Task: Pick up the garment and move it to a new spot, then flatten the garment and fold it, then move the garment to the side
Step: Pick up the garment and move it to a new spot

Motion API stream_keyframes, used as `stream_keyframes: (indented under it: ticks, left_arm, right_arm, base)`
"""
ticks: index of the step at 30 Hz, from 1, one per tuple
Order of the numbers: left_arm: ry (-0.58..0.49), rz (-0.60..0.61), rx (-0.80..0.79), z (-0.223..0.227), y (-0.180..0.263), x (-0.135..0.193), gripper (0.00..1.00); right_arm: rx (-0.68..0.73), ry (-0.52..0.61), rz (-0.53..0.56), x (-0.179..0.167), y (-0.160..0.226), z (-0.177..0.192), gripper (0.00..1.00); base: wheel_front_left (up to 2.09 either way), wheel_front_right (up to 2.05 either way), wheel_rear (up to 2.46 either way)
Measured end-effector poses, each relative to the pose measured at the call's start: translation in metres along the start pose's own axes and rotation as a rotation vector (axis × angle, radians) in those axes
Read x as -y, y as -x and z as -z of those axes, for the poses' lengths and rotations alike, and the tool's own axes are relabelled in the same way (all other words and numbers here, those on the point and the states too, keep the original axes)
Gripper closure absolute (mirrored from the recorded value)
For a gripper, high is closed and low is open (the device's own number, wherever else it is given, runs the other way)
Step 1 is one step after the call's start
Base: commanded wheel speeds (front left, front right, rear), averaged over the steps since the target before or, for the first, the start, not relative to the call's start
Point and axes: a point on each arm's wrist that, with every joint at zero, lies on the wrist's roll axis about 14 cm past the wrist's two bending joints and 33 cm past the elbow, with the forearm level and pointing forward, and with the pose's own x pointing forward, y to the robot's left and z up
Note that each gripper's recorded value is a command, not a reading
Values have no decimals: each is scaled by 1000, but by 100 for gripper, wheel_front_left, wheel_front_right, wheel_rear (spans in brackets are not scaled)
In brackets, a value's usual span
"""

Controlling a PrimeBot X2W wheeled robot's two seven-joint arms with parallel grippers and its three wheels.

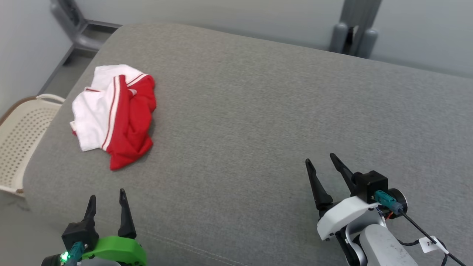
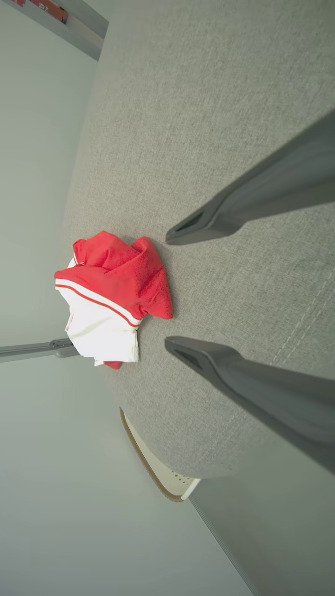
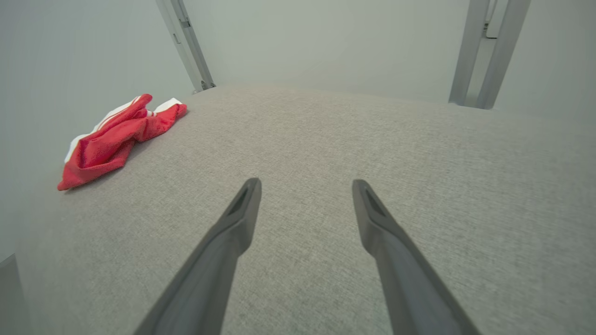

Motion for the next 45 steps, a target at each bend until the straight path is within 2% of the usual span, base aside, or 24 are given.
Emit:
stream_keyframes:
  ticks: [4, 10, 17, 25, 32, 40, 45]
  left_arm:
    - [36, -125, -9, 4, 20, -40, 0]
    - [60, -225, -14, 8, 42, -75, 0]
    - [86, -241, 3, -1, 27, -90, 0]
    - [19, -157, 51, -35, -39, -83, 0]
    - [-38, -54, 15, -40, -111, -51, 0]
    - [-38, 54, -135, 2, -169, -2, 0]
    - [-36, 36, -307, 51, -177, 1, 0]
  right_arm:
    - [-10, -24, -98, -33, -16, 4, 0]
    - [-27, -34, -201, -67, -28, 9, 0]
    - [-17, 0, -218, -68, -39, 9, 0]
    - [13, 10, -182, -45, -58, 8, 0]
    - [17, 15, -107, -7, -70, 19, 0]
    - [28, 31, 11, 46, -70, 23, 0]
    - [8, 29, 91, 77, -59, 33, 0]
  base:
    - [0, 0, 0]
    - [0, 0, 0]
    - [0, 0, 0]
    - [0, 0, 0]
    - [0, 0, 0]
    - [0, 0, 0]
    - [0, 0, 0]
